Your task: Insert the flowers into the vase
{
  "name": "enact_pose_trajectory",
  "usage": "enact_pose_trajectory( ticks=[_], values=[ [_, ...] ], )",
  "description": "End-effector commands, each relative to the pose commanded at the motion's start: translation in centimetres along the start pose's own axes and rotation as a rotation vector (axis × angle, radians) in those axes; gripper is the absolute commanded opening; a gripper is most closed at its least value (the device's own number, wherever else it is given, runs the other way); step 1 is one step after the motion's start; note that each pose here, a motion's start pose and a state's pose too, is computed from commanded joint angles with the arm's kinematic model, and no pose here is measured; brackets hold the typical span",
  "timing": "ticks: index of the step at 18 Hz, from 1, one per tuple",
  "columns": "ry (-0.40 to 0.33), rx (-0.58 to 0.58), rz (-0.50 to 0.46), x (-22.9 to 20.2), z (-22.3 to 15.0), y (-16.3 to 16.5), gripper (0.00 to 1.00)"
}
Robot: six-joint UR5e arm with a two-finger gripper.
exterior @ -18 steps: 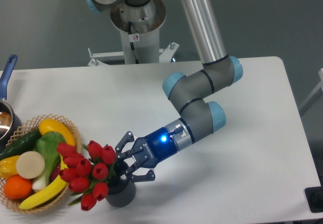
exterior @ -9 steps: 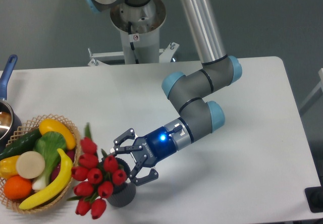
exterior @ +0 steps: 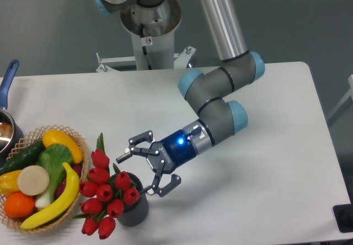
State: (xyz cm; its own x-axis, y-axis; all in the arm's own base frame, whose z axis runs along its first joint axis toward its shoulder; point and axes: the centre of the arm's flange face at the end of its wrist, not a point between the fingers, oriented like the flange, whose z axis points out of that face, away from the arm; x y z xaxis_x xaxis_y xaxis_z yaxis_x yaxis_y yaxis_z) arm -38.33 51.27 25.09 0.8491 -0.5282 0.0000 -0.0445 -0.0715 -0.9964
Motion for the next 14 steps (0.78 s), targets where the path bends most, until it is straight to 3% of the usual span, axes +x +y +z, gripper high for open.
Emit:
enact_pose_trajectory(
  ticks=[3, 8, 14],
  values=[
    [-0.036, -0.002, 0.022, 0.1, -2.2, -1.7, 1.00],
    [-0.153, -0.046, 0.103, -1.2, -9.0, -6.1, 1.00],
    [-0.299, -0.427, 0.195, -1.9, -15.4, -10.8, 1.00]
  ],
)
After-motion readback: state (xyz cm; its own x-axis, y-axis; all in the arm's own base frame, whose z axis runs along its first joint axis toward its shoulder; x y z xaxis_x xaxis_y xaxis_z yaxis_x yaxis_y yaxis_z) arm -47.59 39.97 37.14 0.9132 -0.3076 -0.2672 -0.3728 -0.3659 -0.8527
